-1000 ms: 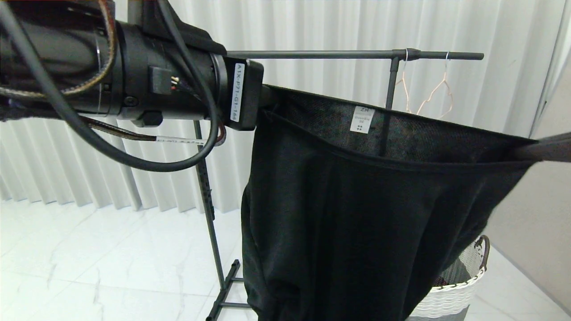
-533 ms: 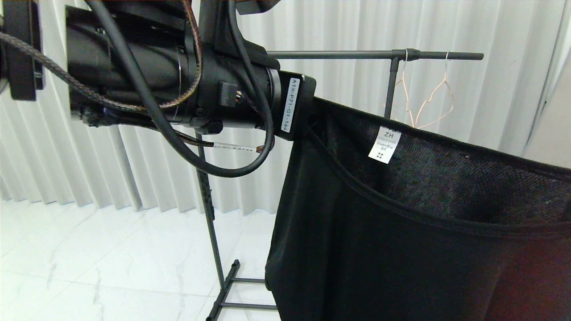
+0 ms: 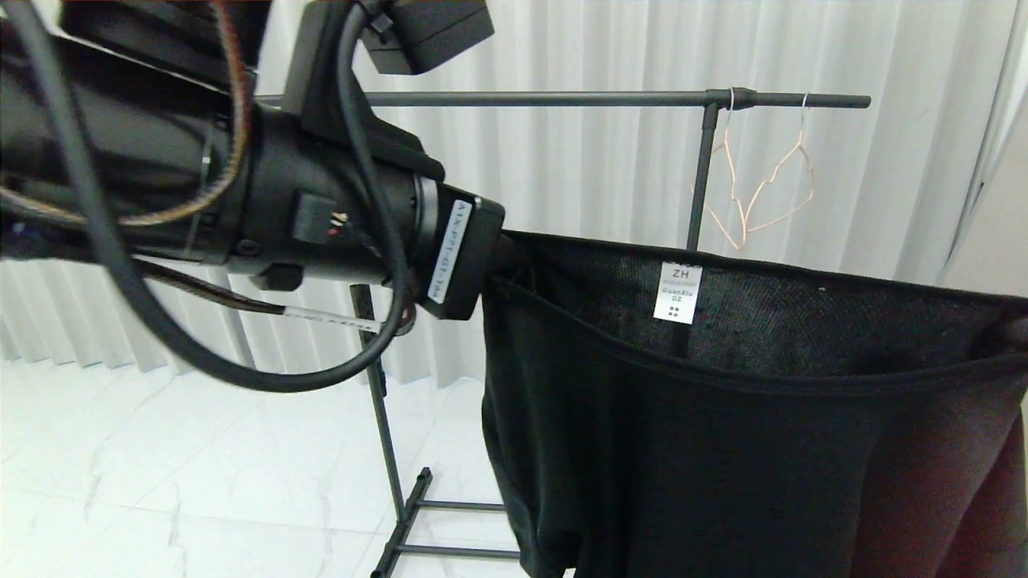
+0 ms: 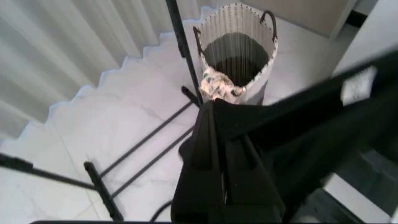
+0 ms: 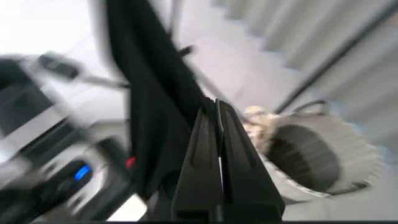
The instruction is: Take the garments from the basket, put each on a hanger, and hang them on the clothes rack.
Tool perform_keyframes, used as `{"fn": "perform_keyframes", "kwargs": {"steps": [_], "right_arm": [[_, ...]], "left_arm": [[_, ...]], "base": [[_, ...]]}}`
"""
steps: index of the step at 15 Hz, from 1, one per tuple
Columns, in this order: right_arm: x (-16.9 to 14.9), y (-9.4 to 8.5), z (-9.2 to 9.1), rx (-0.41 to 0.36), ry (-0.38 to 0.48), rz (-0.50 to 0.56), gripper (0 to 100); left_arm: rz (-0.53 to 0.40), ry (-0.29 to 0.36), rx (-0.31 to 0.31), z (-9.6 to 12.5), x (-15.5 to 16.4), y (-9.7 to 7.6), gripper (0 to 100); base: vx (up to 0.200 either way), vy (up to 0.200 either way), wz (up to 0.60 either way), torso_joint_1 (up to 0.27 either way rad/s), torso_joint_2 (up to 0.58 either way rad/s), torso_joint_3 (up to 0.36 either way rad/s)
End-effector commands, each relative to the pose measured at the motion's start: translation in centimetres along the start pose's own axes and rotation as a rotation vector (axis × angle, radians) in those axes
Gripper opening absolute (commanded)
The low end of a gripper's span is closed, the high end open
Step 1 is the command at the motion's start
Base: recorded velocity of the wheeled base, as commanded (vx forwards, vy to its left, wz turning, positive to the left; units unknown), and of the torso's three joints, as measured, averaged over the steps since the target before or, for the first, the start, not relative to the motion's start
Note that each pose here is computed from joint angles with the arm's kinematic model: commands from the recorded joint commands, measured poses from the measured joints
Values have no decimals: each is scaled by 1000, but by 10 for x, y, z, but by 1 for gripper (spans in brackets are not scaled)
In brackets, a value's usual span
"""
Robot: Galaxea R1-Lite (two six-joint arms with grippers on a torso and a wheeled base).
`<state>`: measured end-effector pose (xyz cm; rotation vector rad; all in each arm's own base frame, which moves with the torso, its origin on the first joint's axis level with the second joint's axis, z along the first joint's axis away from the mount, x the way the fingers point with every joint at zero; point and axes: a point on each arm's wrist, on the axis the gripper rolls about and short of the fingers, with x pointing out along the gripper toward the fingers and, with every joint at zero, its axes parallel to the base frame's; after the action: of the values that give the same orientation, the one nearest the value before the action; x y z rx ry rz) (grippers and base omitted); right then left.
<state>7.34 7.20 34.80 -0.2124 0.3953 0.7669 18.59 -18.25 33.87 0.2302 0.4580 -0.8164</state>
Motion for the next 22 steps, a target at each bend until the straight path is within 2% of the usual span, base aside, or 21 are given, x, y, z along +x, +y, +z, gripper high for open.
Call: {"fn": "perform_keyframes", "kwargs": {"steps": [1,2,4,7,11,16,18,20,22], "right_arm": [[17,-5,2,19,3,-42,0],[25,-7,6,22,-14,-49,0],[60,-10,27,20,-104,-56,0],[99,-12,43,15,-171,-61,0],[110,-13,48,13,-190,-63,0],[104,-16,46,18,-187,-82,0],[88,-22,39,33,-152,-114,0],[71,-25,29,46,-128,-137,0],[54,-21,18,48,-105,-129,0]], "left_arm": [[-20,-34,-2,-7,-36,-8,0],[-34,-31,-4,-11,-41,-11,0],[-112,-11,-6,-31,-59,-29,0],[-190,-10,36,-42,-72,-45,0],[-234,-22,58,-42,-77,-53,0],[-211,-20,54,-42,-76,-50,0],[-110,-6,19,-42,-69,-35,0],[-55,1,-13,-39,-61,-24,0],[9,-26,-42,-34,-49,-10,0]], "base": [[0,0,0,0,0,0],[0,0,0,0,0,0],[0,0,0,0,0,0],[0,0,0,0,0,0],[0,0,0,0,0,0],[0,0,0,0,0,0],[0,0,0,0,0,0],[0,0,0,0,0,0],[0,0,0,0,0,0]]}}
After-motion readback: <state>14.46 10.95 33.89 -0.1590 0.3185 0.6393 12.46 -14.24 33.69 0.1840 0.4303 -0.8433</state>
